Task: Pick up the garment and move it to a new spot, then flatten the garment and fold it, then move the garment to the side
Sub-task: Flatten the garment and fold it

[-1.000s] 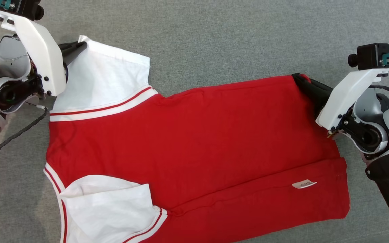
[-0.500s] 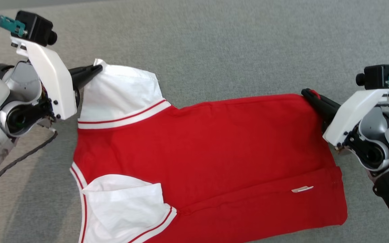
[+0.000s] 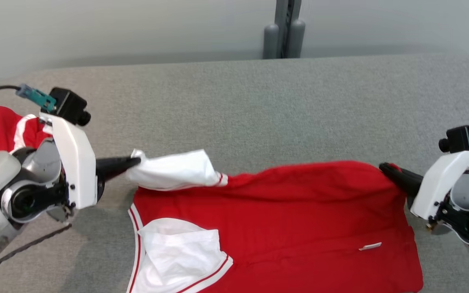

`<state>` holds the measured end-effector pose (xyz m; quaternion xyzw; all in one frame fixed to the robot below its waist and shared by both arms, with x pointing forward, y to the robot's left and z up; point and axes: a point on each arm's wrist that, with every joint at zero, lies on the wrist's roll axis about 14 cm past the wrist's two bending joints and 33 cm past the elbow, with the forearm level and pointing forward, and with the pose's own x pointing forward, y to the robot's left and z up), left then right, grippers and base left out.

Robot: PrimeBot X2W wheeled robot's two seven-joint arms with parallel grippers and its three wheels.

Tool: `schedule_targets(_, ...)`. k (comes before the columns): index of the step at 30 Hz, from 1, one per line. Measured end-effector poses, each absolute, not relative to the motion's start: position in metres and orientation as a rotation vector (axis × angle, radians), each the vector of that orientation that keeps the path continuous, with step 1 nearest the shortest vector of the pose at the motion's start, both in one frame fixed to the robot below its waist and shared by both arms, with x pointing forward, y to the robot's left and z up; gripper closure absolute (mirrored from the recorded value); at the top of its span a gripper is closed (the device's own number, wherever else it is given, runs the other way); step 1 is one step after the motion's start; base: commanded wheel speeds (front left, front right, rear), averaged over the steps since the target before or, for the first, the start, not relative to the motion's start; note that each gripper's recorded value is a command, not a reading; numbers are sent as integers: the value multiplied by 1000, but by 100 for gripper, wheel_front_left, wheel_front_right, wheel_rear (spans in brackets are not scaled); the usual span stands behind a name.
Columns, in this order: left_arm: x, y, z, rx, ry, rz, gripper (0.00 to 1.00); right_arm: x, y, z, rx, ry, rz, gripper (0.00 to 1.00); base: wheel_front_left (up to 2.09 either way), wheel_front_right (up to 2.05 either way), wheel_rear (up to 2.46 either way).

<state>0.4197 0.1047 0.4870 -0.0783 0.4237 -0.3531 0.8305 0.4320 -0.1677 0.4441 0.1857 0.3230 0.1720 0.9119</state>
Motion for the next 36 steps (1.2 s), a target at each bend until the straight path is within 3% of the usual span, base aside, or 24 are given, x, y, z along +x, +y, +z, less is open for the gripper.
schedule_targets(15,345,112,471,-227,1157,-802,100,411,-161,447,292,786,451,100,0,0,0)
schedule_targets(36,314,105,461,-274,1324,-859,100,393,-169,434,172,933,505,100,0,0,0)
